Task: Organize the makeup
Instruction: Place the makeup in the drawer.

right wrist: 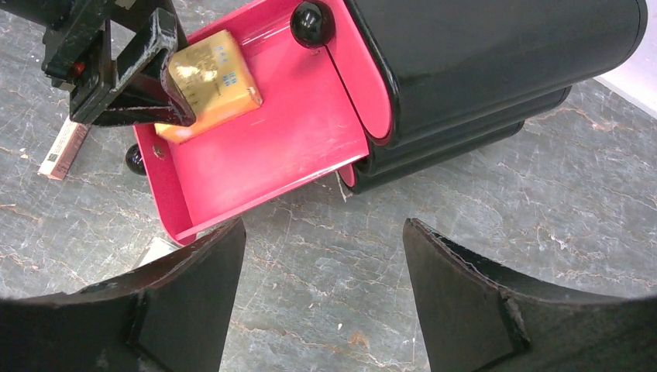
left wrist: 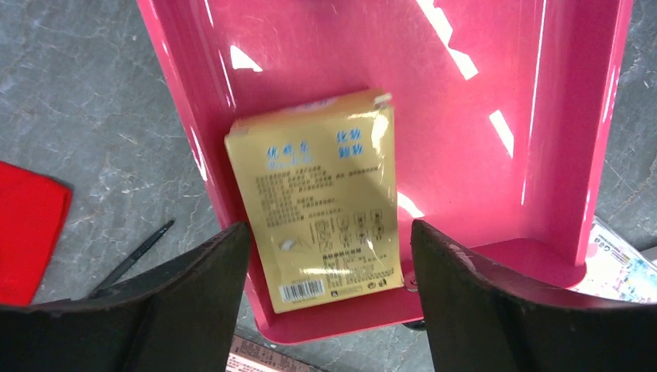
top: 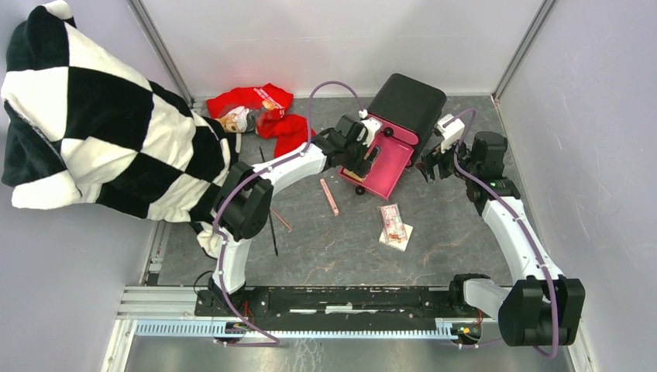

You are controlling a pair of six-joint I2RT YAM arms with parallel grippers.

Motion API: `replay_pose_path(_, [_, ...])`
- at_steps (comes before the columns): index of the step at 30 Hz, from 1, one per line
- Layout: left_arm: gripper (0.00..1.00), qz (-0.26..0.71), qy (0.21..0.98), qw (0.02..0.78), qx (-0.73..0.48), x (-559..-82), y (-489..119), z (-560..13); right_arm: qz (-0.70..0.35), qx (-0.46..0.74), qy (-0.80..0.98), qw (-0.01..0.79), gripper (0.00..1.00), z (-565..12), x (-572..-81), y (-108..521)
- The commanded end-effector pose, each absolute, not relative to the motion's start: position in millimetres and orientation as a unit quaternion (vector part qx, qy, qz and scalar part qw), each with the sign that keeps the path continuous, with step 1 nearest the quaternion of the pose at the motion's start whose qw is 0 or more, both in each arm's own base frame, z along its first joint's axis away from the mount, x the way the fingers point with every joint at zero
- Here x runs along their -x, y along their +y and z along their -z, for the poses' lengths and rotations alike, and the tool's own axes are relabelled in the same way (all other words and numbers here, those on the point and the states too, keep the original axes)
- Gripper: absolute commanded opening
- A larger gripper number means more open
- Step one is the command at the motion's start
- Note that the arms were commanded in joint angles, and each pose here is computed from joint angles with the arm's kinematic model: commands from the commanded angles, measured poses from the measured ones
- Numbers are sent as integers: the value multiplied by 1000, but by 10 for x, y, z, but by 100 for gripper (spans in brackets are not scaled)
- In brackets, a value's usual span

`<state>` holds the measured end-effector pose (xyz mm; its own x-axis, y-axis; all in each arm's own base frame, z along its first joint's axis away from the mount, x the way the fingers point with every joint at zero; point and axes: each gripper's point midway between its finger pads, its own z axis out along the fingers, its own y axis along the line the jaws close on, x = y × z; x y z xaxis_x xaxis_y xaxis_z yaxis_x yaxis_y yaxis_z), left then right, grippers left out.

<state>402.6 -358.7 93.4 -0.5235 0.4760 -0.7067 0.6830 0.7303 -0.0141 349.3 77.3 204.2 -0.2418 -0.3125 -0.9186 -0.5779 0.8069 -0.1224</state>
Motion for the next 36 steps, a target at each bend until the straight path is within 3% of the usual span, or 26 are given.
replay_pose_path(1, [84,161,861,366,-315,-4022,-3630,-1034,-124,286,769,558,81,-2116,-3549,784])
replay_pose_path(9, [99,177,837,388,-342,-3889,-3575,-1374,-110,310,762,558,81,-2104,-3543,772])
replay_pose_path(17, [100,173,796,432,-387,-3668,-3312,-1639,-140,357,766,516,85,-1932,-3365,894])
replay_pose_path(23, [100,156,752,482,-422,-3507,-3035,-1764,-167,452,751,451,96,-1458,-2938,1194])
replay_pose_path(28, [100,122,727,509,-445,-3457,-2815,-1822,-212,534,728,374,98,-988,-2547,1486])
replay_pose_path(36, [100,113,720,505,-464,-3347,-2682,-1719,-220,483,791,306,98,-520,-2555,1474])
